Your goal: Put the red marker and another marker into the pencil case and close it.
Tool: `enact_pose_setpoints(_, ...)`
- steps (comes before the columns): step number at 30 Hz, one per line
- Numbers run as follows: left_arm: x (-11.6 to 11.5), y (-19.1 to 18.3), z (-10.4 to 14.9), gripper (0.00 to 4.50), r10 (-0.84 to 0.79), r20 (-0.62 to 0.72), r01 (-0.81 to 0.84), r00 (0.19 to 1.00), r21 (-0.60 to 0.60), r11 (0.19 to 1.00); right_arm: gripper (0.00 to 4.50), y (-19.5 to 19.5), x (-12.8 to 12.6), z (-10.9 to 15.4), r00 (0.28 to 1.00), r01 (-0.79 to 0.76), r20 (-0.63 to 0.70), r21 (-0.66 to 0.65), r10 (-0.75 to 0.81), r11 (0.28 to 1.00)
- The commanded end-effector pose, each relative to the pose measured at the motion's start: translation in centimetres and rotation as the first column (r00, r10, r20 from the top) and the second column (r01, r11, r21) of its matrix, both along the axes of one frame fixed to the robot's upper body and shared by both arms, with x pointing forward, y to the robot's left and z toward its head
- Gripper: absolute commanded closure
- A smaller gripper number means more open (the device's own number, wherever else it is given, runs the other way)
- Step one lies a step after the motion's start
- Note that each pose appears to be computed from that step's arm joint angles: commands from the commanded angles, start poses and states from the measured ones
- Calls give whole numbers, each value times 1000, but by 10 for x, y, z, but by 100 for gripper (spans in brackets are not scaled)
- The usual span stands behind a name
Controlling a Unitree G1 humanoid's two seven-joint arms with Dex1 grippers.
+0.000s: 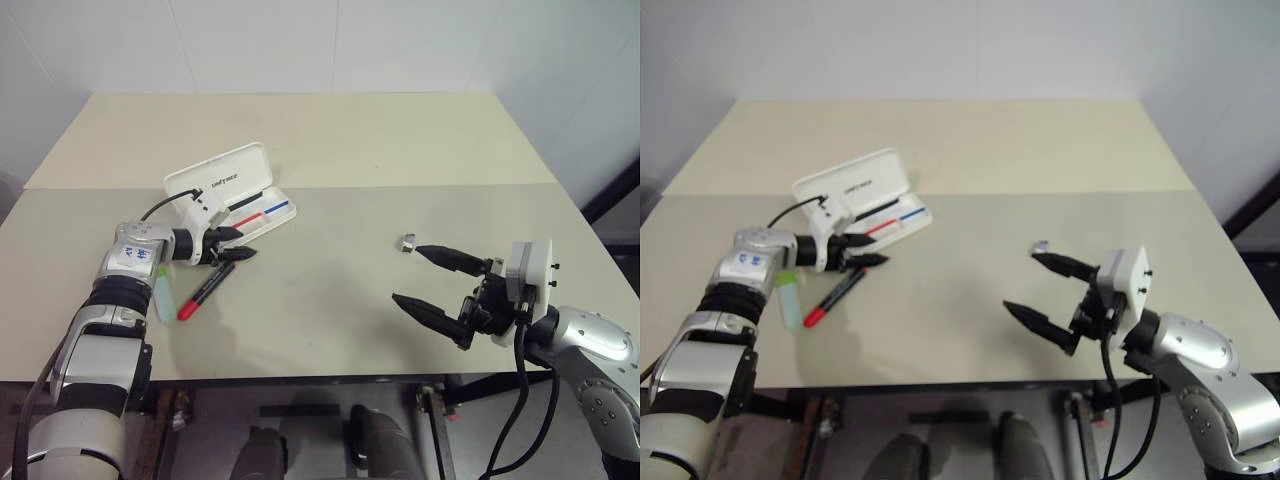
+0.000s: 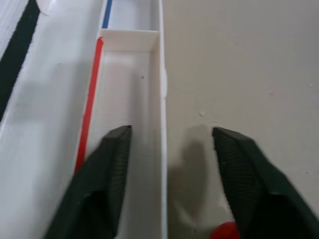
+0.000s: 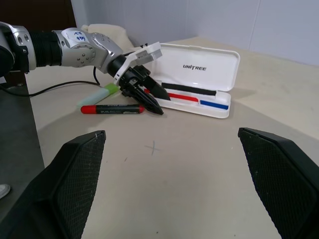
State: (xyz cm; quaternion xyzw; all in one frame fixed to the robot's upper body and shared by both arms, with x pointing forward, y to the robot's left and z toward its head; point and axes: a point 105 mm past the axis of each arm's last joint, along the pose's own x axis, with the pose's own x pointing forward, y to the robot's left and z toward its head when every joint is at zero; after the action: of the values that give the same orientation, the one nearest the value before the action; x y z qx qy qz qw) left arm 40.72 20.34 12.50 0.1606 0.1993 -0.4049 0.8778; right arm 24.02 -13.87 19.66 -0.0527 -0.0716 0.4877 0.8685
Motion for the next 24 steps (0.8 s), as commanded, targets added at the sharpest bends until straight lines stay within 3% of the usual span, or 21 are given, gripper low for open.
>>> enact_pose_setpoints(1, 0, 2, -9, 286, 11, -22, -10, 1000, 38, 999, 0, -5, 1, 13, 997, 18, 71, -8, -18, 1000)
enact_pose_setpoints(6, 5, 7, 6, 449, 17, 48, -20, 999, 61, 998, 0, -7, 6, 17, 996, 23, 90, -16, -21, 1000)
enact_pose_setpoints(14, 4, -6, 37, 449, -109, 174, 91, 979, 109, 990, 0, -6, 11, 20, 994, 23, 105, -15, -22, 1000)
enact_pose_setpoints(21, -15, -34, 68, 449, -312, 288, 274, 905, 165, 948, 0, -5, 12, 21, 994, 23, 106, -12, -22, 1000)
enact_pose_setpoints(24, -31, -52, 68, 449, -417, 293, 370, 860, 203, 907, 0, -6, 13, 21, 994, 25, 105, -13, -23, 1000)
